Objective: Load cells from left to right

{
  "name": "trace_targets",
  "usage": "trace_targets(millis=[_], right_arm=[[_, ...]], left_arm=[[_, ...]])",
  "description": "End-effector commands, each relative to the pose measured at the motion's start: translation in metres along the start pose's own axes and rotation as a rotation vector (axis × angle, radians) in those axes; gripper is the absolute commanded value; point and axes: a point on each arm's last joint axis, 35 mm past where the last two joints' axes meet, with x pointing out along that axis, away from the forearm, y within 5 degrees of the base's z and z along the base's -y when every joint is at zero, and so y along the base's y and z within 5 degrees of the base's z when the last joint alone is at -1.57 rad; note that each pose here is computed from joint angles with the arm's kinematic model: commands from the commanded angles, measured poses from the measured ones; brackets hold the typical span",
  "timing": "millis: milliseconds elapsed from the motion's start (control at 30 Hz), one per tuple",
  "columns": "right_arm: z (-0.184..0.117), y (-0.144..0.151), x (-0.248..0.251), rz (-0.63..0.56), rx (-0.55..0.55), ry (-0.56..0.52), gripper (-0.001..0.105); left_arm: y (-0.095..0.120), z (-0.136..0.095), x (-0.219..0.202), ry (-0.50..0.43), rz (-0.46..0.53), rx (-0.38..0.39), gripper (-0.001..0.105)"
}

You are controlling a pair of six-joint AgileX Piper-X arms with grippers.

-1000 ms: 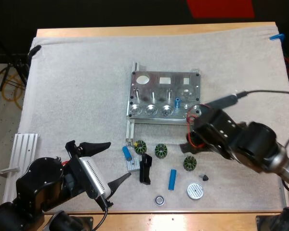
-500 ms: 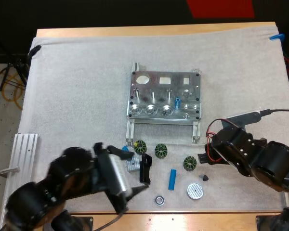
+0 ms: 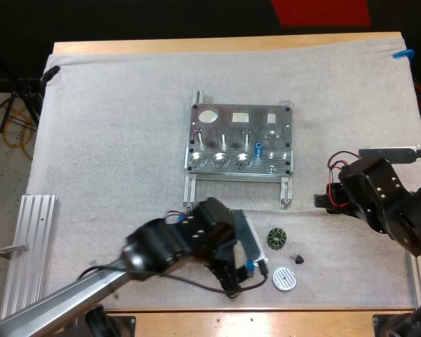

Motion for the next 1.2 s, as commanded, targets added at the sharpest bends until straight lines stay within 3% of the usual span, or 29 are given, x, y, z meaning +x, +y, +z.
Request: trace_targets(millis=[0, 233, 367, 600, 900, 1100, 1167], right_arm=[[-0.001, -0.002, -0.002, 0.005, -0.009, 0.005, 0.07], [-0.002, -0.002, -0.002, 0.004, -0.034, 0.009, 0.07], [-0.002, -0.002, -0.002, 0.004, -0.058, 0.009, 0.07], [-0.002, -0.002, -0.002, 0.004, -0.062, 0.009, 0.07], [-0.002, -0.002, -0.002, 0.004, -0.1, 0.009, 0.07], [0.0, -0.002, -0.002, 0.006, -0.096, -0.003, 0.07], [0.001, -0.001, -0.002, 0.046, -0.093, -0.011, 0.07]], left_arm=[[-0.002, 0.004, 0.011, 0.01, 0.012, -0.012, 0.079], [-0.007, 0.002, 0.078, 0.164, 0.139, 0.005, 0.079], [0.001, -0.002, 0.11, 0.231, 0.212, -0.009, 0.079], [0.009, -0.01, 0.141, 0.299, 0.247, -0.014, 0.074], [0.01, -0.012, 0.144, 0.315, 0.252, -0.015, 0.041], [0.01, -0.014, 0.142, 0.346, 0.256, 0.008, 0.013], [0.011, -0.013, 0.137, 0.346, 0.291, 0.049, 0.0]])
